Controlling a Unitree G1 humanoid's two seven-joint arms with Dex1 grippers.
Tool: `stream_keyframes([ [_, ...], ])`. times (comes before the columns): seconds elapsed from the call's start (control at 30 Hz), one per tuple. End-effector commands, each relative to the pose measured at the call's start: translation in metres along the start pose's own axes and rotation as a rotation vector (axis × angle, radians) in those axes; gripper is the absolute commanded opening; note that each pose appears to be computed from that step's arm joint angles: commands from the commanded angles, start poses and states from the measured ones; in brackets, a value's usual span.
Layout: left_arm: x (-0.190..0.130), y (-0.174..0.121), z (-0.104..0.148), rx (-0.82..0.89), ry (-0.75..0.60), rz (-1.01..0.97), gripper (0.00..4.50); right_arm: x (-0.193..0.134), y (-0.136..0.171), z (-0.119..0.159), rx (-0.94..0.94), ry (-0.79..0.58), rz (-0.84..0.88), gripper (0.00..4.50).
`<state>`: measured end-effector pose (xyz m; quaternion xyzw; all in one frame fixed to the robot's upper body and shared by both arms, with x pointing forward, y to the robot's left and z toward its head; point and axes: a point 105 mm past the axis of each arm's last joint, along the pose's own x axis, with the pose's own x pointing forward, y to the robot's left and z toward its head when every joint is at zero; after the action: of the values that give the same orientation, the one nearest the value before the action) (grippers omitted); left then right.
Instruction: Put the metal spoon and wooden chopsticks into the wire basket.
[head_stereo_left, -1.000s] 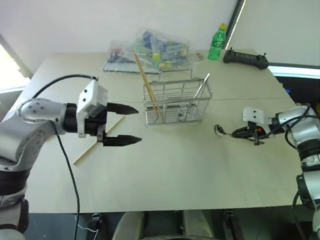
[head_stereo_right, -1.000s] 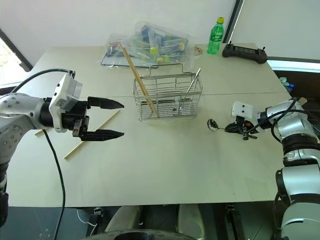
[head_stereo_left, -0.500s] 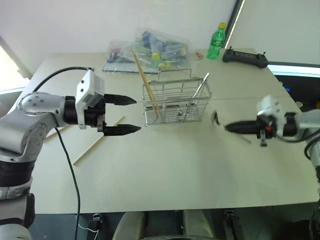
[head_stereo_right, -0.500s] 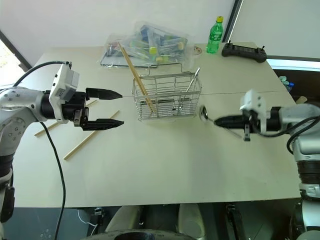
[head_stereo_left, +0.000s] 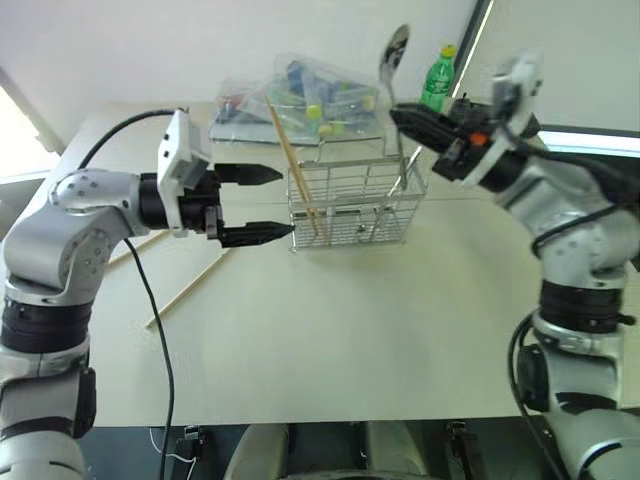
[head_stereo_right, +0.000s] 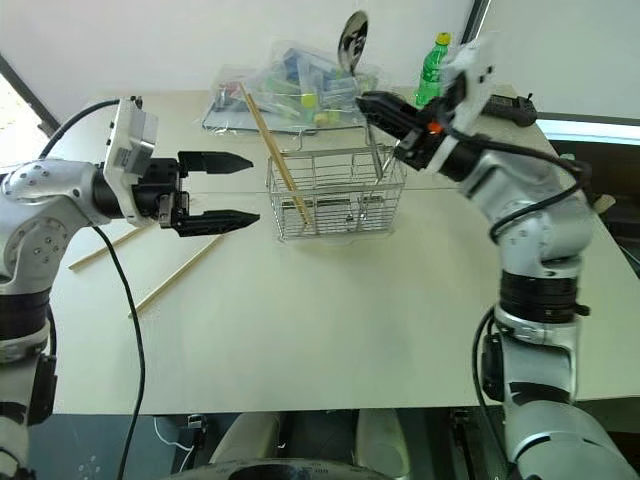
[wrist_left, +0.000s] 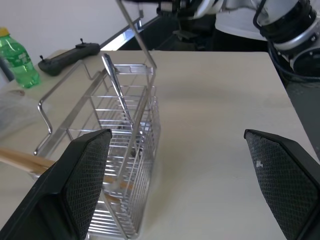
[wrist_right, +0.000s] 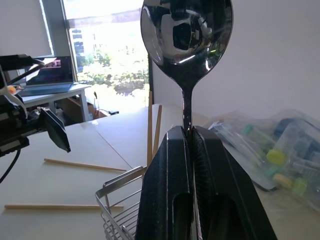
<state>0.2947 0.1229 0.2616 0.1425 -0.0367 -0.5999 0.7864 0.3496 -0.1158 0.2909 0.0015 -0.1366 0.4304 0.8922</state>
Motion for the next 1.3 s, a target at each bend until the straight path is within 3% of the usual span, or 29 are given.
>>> stream_keyframes([
  [0.03, -0.002, 0.003, 0.011, 0.043, -0.025, 0.013, 4.50, 0.005, -0.009, 0.008, -0.044, -0.071, -0.067, 0.16],
  [0.17, -0.003, 0.002, 0.012, 0.049, -0.024, 0.020, 4.50, 0.013, -0.041, 0.008, -0.034, -0.151, -0.258, 0.16],
  [0.4, -0.006, 0.003, 0.015, 0.055, -0.026, 0.048, 4.50, 0.019, -0.049, -0.007, -0.042, -0.136, -0.281, 0.16],
  [0.5, -0.007, 0.003, 0.017, 0.056, -0.027, 0.056, 4.50, 0.019, -0.048, -0.017, -0.018, -0.101, -0.274, 1.02],
  [0.7, -0.009, 0.005, 0.018, 0.059, -0.025, 0.069, 4.50, 0.013, -0.052, -0.021, -0.026, -0.090, -0.308, 4.28],
  [0.73, -0.009, 0.006, 0.018, 0.060, -0.026, 0.071, 4.50, 0.012, -0.053, -0.020, -0.027, -0.092, -0.317, 4.44],
  [0.97, -0.007, 0.011, 0.020, 0.063, -0.034, 0.075, 4.50, 0.003, -0.063, -0.007, -0.064, -0.106, -0.358, 4.44],
  [1.07, -0.006, 0.013, 0.020, 0.064, -0.036, 0.078, 4.50, -0.004, -0.063, 0.013, -0.105, -0.118, -0.339, 4.44],
  [1.23, -0.018, 0.025, 0.035, 0.058, -0.072, 0.128, 4.50, -0.040, -0.056, 0.064, -0.188, -0.065, -0.152, 4.44],
  [1.3, -0.028, 0.034, 0.044, 0.053, -0.091, 0.175, 4.50, -0.060, -0.039, 0.077, -0.209, 0.013, -0.014, 4.44],
])
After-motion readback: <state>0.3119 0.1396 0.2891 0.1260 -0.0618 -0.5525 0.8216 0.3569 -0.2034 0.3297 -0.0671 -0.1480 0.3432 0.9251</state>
